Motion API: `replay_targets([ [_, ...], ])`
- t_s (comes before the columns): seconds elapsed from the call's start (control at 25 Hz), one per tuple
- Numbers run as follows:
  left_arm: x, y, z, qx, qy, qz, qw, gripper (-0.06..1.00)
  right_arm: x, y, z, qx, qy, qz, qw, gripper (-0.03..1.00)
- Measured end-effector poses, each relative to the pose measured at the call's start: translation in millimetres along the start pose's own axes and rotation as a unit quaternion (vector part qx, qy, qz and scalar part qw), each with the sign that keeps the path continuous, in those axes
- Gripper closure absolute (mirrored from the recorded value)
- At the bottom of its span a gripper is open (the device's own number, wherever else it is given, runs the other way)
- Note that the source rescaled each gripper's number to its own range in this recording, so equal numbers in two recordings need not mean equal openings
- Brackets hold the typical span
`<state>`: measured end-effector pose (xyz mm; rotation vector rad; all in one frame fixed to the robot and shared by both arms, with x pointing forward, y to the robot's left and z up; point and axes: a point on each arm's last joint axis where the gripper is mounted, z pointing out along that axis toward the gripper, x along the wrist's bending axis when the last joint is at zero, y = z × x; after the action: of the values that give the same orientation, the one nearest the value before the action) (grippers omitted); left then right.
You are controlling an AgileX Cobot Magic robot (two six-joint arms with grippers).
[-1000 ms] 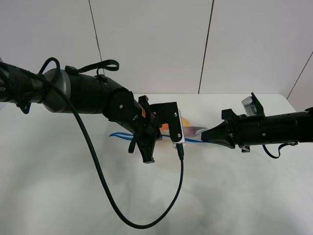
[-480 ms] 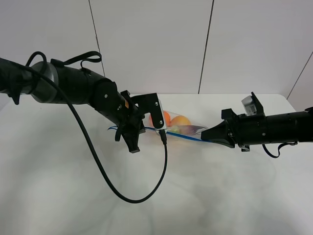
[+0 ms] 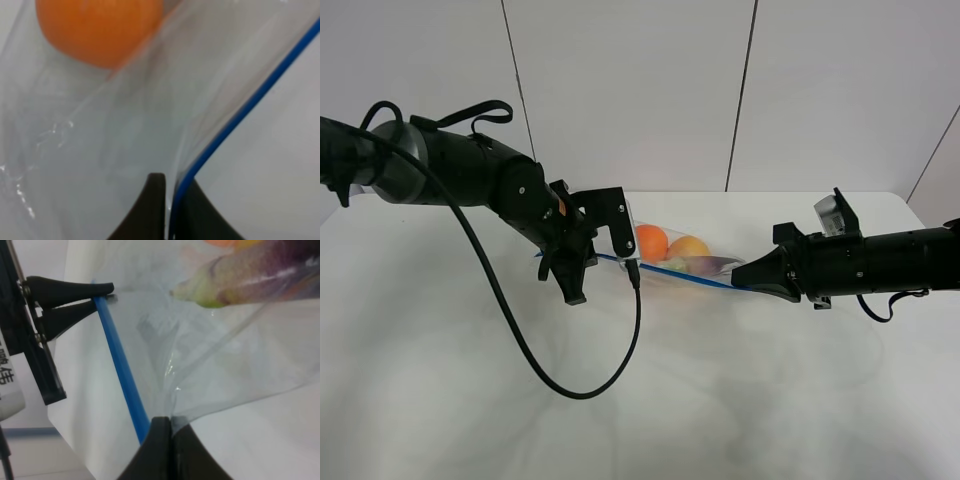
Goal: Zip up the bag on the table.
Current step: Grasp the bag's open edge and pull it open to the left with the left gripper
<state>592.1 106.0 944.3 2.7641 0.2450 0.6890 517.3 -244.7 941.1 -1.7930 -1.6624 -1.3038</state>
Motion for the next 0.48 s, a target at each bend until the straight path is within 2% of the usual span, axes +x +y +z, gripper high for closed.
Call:
replay_targets([
  [0.48, 12, -9, -1, 0.045, 0.056, 0.012, 0.997, 0.94, 0, 1, 0, -0.003, 0.000, 0.002, 1.000, 0.97],
])
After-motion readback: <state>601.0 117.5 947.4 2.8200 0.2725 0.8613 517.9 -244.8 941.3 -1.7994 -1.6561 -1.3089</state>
